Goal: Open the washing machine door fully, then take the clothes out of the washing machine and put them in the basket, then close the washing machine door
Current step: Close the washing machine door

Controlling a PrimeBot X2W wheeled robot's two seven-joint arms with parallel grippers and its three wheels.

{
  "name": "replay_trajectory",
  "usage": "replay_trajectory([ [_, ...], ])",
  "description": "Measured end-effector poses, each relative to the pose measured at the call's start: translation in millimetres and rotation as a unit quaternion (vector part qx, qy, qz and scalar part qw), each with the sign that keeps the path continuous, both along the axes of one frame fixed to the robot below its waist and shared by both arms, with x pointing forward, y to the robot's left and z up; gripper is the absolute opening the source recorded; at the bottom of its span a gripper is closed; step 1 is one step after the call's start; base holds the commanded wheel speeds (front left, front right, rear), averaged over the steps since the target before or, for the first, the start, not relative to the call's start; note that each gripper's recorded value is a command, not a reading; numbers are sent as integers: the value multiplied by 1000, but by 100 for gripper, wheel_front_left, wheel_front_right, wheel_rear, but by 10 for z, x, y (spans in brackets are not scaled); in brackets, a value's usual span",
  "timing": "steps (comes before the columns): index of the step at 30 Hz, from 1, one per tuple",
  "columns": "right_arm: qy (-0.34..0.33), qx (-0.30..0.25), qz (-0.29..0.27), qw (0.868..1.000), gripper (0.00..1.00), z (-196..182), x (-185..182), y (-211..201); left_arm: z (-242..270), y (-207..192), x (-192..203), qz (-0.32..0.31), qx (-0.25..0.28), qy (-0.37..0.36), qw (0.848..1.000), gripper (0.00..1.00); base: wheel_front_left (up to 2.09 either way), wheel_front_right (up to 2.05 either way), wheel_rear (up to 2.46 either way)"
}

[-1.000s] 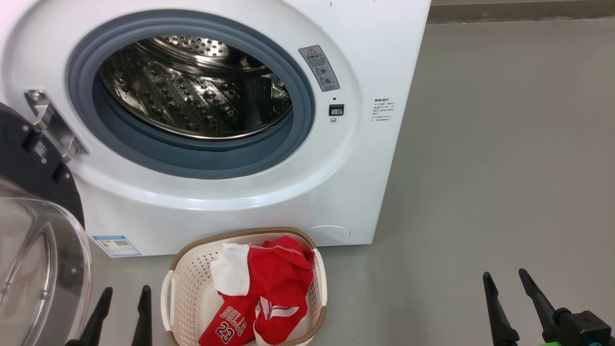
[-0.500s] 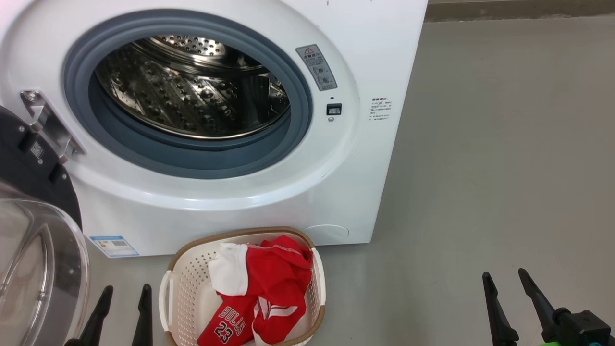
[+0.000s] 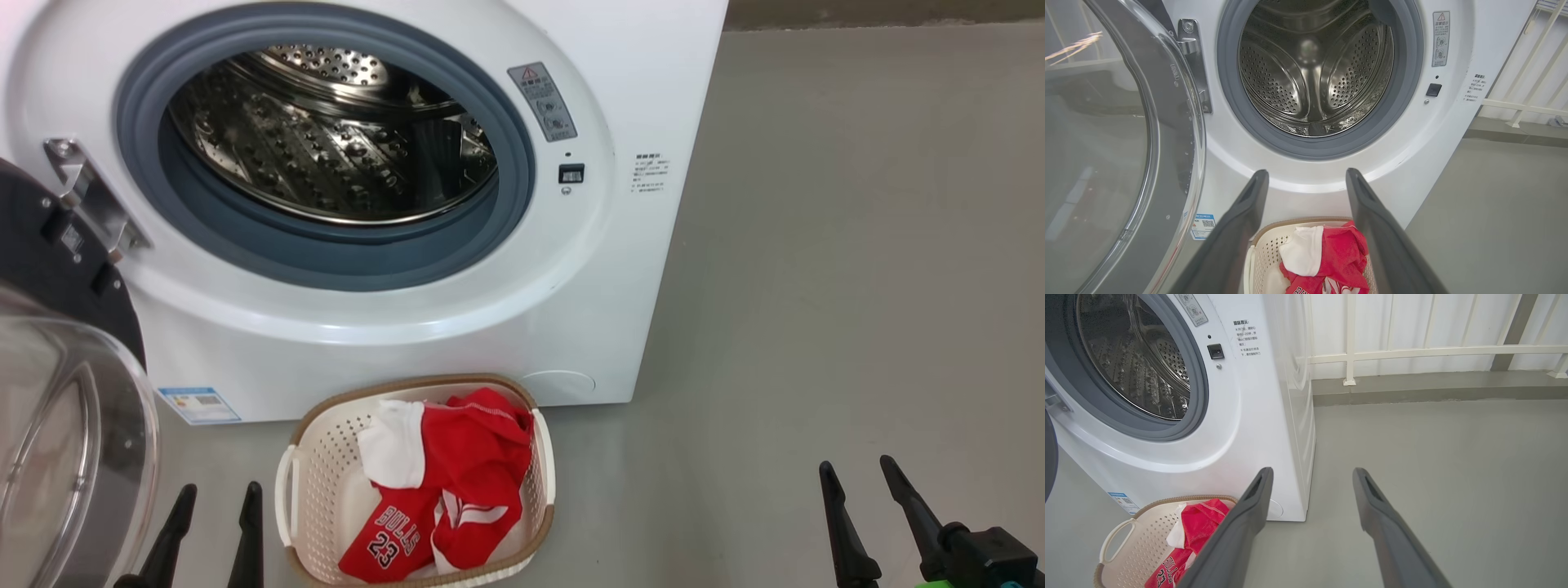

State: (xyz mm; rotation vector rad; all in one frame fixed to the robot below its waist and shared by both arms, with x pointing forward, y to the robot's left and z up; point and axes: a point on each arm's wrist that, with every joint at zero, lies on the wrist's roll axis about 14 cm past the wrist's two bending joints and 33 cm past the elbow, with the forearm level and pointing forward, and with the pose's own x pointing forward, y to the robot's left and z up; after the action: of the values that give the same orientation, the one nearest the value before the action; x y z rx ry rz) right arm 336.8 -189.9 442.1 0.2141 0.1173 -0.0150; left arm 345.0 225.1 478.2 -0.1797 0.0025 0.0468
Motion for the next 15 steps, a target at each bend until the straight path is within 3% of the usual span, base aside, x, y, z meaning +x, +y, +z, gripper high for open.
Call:
replay_trajectory([
  [15, -1, 0, -2, 1000, 100, 5, -7, -12, 22, -16, 14, -3, 0, -4, 1000, 100, -107, 107, 0],
])
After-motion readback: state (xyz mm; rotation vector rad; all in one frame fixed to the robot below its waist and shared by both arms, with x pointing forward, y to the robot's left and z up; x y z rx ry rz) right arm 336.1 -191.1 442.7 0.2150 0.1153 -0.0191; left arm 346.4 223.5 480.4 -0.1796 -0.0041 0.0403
